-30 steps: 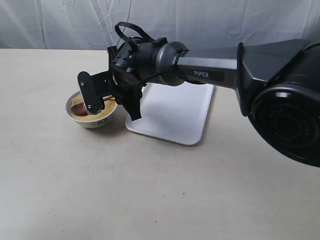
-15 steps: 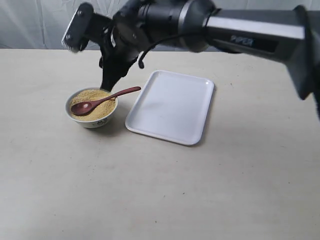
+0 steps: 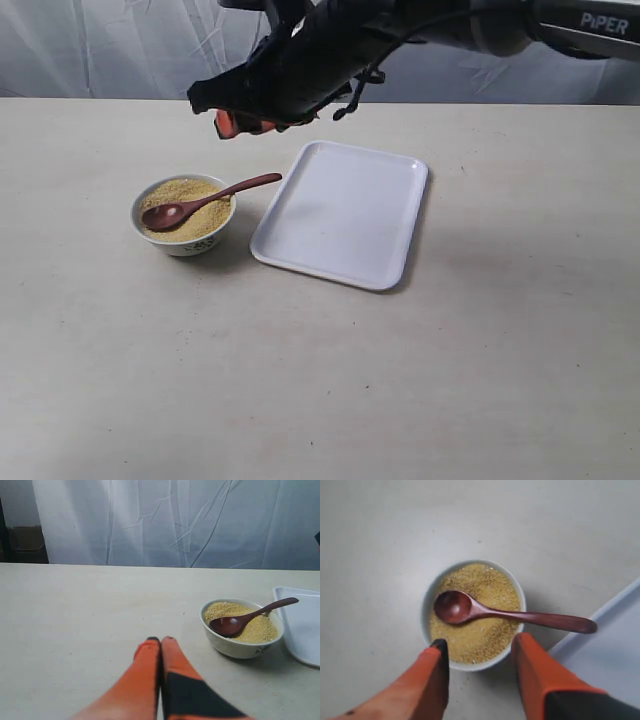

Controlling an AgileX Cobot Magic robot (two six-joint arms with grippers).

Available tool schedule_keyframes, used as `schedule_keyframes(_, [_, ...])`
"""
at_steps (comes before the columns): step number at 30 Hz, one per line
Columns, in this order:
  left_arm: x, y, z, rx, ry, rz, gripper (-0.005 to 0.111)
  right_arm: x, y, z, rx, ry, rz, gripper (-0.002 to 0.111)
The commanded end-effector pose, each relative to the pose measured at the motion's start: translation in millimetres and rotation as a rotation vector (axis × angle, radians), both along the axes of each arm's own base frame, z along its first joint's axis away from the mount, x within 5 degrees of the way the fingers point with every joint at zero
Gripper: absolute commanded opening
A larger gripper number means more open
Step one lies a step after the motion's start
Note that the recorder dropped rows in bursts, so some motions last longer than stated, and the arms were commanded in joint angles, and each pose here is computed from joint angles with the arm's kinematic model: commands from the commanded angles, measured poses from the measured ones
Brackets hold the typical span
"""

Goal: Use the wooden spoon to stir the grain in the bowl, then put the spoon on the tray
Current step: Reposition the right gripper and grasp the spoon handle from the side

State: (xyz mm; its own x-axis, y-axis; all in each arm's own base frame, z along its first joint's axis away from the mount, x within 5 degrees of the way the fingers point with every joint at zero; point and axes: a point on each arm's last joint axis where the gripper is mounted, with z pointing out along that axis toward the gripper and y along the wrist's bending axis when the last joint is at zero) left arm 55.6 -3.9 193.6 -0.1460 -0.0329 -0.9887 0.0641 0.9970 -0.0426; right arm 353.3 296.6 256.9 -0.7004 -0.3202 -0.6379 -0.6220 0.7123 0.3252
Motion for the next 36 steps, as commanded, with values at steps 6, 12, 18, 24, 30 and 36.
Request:
schedule_keyframes(6, [-0.1, 0.1, -0.8, -0.001, -0.006, 0.001, 0.0, -66.0, -32.7, -17.3, 0.358, -0.289, -0.584, 0.042])
schedule_keyframes(12, [-0.2, 0.1, -1.0, -0.001, -0.004, 0.001, 0.0, -93.4, -24.8, -45.2, 0.69, -0.233, -0.484, 0.042])
schedule_keyframes(18, [-0.1, 0.1, -0.8, -0.001, -0.006, 0.001, 0.0, -86.4, -15.4, -86.6, 0.906, -0.028, -0.582, 0.042])
schedule_keyframes(24, [-0.1, 0.1, -0.8, -0.001, -0.006, 0.001, 0.0, -83.7, -13.7, -109.4, 0.975, 0.078, -0.627, 0.042])
schedule_keyframes(30, [-0.1, 0.1, -0.8, -0.001, -0.006, 0.001, 0.0, -59.0, -23.6, -128.4, 1.033, 0.233, -0.722, 0.042])
schedule_keyframes(36, [-0.1, 0.1, -0.8, -0.001, -0.006, 0.001, 0.0, -45.0, -19.0, -142.6, 1.0, 0.282, -0.76, 0.042])
